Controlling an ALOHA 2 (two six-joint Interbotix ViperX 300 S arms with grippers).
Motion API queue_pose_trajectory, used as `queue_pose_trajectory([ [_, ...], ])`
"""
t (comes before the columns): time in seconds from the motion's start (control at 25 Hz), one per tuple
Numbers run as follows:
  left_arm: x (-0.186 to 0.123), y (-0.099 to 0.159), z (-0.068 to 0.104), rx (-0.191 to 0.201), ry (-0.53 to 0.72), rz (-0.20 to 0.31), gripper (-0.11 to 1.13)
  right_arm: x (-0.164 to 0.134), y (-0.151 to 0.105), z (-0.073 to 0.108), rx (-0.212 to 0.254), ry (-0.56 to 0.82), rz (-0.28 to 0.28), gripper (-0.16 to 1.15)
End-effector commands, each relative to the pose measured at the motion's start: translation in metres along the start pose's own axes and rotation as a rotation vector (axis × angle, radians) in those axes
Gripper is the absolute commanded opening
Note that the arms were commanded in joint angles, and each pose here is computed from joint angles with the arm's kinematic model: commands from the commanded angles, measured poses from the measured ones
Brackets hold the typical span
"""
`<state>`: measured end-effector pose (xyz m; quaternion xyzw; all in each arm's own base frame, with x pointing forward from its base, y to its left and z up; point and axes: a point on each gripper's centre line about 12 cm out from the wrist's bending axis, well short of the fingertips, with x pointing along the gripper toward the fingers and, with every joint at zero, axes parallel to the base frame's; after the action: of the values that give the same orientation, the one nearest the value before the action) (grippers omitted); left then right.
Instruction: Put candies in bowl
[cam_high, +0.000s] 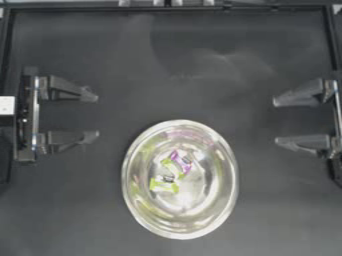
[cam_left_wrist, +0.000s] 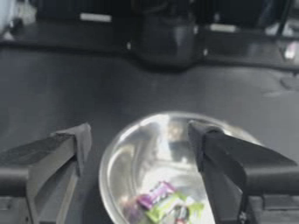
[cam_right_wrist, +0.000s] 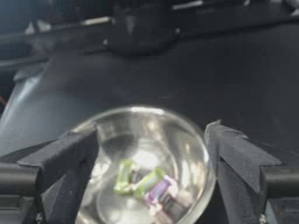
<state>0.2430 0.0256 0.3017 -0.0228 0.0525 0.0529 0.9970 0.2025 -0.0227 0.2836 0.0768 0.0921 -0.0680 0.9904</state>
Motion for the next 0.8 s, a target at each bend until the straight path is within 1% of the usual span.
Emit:
queue_pose_trajectory([
  [0.04, -0.005, 0.0, 0.004, 0.006, -0.052, 0.0, 0.98, -0.001, 0.0, 0.006, -0.005, -0.043, 0.011, 1.0],
  [0.2, -0.013, 0.002, 0.0, 0.005, -0.066, 0.005, 0.98, -0.007, 0.0, 0.004, -0.003, -0.061, 0.015, 1.0],
  [0.36, -0.026, 0.003, -0.002, 0.005, -0.103, 0.007, 0.98, -0.015, -0.001, 0.0, 0.01, -0.078, 0.016, 1.0],
  [0.56, -0.037, 0.003, -0.011, 0.006, -0.118, 0.008, 0.98, -0.017, -0.001, -0.003, 0.005, -0.097, 0.028, 1.0],
  [0.8, -0.043, 0.003, -0.013, 0.001, -0.148, 0.006, 0.98, -0.017, -0.002, -0.005, 0.007, -0.12, 0.038, 1.0],
])
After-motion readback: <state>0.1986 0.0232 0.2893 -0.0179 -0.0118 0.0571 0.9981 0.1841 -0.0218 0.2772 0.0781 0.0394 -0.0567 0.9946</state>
